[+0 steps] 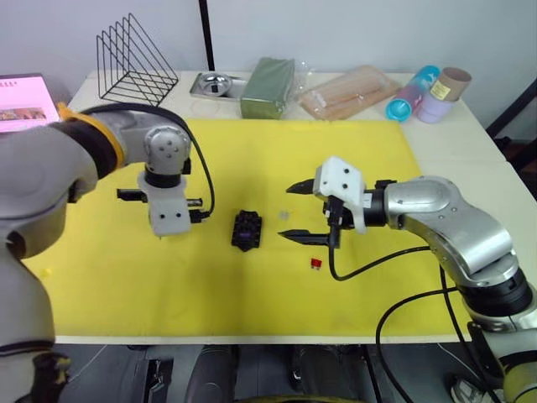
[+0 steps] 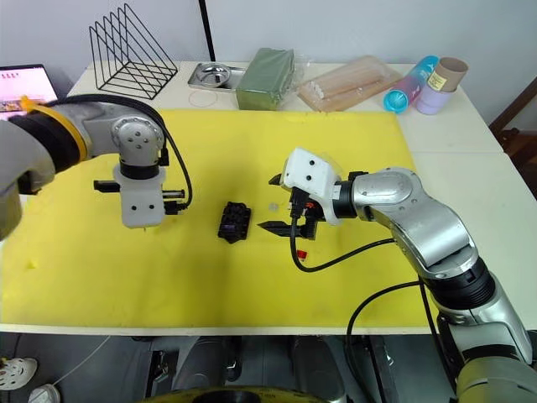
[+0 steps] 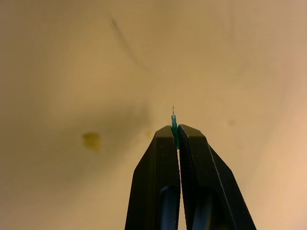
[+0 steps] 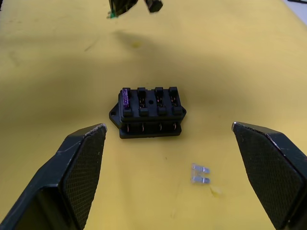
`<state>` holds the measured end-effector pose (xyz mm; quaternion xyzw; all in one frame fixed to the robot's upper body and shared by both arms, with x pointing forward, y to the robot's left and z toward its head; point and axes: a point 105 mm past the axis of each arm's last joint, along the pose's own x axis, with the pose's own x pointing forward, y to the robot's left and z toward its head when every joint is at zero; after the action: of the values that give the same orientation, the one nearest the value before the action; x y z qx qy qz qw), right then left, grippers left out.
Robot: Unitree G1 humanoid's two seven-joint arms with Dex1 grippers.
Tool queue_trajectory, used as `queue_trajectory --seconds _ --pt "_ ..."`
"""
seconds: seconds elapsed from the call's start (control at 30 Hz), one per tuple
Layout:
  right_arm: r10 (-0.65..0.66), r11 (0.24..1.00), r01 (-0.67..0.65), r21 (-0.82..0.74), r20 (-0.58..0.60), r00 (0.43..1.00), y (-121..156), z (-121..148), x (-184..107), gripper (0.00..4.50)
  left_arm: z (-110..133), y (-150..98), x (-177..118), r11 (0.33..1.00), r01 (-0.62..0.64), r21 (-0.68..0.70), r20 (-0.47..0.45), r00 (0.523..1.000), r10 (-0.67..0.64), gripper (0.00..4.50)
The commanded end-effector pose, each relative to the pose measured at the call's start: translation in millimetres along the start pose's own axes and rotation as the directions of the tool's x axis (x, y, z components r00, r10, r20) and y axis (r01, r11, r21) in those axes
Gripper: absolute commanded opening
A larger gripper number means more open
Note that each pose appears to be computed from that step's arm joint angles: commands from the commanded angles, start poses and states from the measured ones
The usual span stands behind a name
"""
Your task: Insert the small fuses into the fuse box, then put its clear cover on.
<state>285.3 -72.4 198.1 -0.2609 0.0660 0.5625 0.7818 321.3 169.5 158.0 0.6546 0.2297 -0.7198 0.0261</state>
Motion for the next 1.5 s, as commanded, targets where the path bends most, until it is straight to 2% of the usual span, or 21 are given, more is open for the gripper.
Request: queue_trajectory --seconds 0.03,0.17,0.47,0.57,0.67,0.97,1.03,1.13,1.2,1.3,1.37,1.47,1.5 --pt "0.0 0.998 0.002 -0.065 0.024 1.0 3.8 13.4 -1.2 4.5 -3.9 4.0 -4.8 0.999 -0.025 0.032 -0.042 0.999 0.026 0.13" --pt "-0.002 0.998 0.004 -0.063 0.024 1.0 3.8 13.3 -1.3 4.5 -2.2 11.7 0.1 0.995 -0.048 0.085 -0.047 0.998 0.052 0.13" --pt "-0.006 0.998 0.007 -0.062 0.023 1.0 2.7 13.2 -1.1 4.5 -4.6 13.4 0.2 0.993 -0.047 0.111 -0.079 0.995 0.056 0.13" --pt "-0.005 0.998 0.007 -0.062 0.023 1.0 2.7 13.0 -1.0 4.5 -3.5 15.8 -4.0 0.991 -0.062 0.117 -0.082 0.994 0.072 0.75" --pt "-0.005 0.998 0.006 -0.063 0.023 1.0 2.6 12.9 -0.7 4.5 -0.3 19.3 -11.3 0.989 -0.096 0.11 -0.072 0.992 0.104 1.75" --pt "-0.001 0.998 0.003 -0.068 0.025 1.0 2.6 14.1 0.2 4.5 6.6 29.3 -28.4 0.979 -0.185 0.089 -0.045 0.981 0.19 1.75" --pt "-0.001 0.998 0.003 -0.068 0.025 1.0 2.7 14.1 0.2 4.5 8.7 33.6 -36.4 0.971 -0.23 0.066 -0.03 0.972 0.233 1.75" --pt "-0.001 0.997 0.003 -0.071 0.024 1.0 2.4 14.1 0.5 4.5 11.2 37.0 -48.9 0.947 -0.319 -0.041 0.027 0.947 0.32 1.75" --pt "-0.005 0.997 0.007 -0.072 0.024 1.0 1.9 14.0 0.5 4.5 16.5 37.0 -54.3 0.914 -0.37 -0.165 0.112 0.914 0.39 1.75" --pt "-0.012 0.998 0.014 -0.068 0.028 1.0 1.6 13.7 -0.2 4.5 24.2 33.6 -63.5 0.821 -0.397 -0.411 0.268 0.808 0.525 1.75" --pt "-0.014 0.998 0.016 -0.067 0.027 1.0 1.6 12.8 -0.4 4.5 24.5 34.0 -69.8 0.76 -0.391 -0.519 0.322 0.734 0.598 1.75" --pt "-0.014 0.998 0.016 -0.067 0.027 1.0 2.4 12.5 -0.6 4.5 24.4 35.8 -77.3 0.696 -0.372 -0.614 0.364 0.649 0.668 1.75" --pt "-0.015 0.998 0.017 -0.065 0.028 0.999 2.3 12.5 -0.7 4.5 21.7 38.6 -83.5 0.656 -0.371 -0.657 0.377 0.592 0.712 1.75"
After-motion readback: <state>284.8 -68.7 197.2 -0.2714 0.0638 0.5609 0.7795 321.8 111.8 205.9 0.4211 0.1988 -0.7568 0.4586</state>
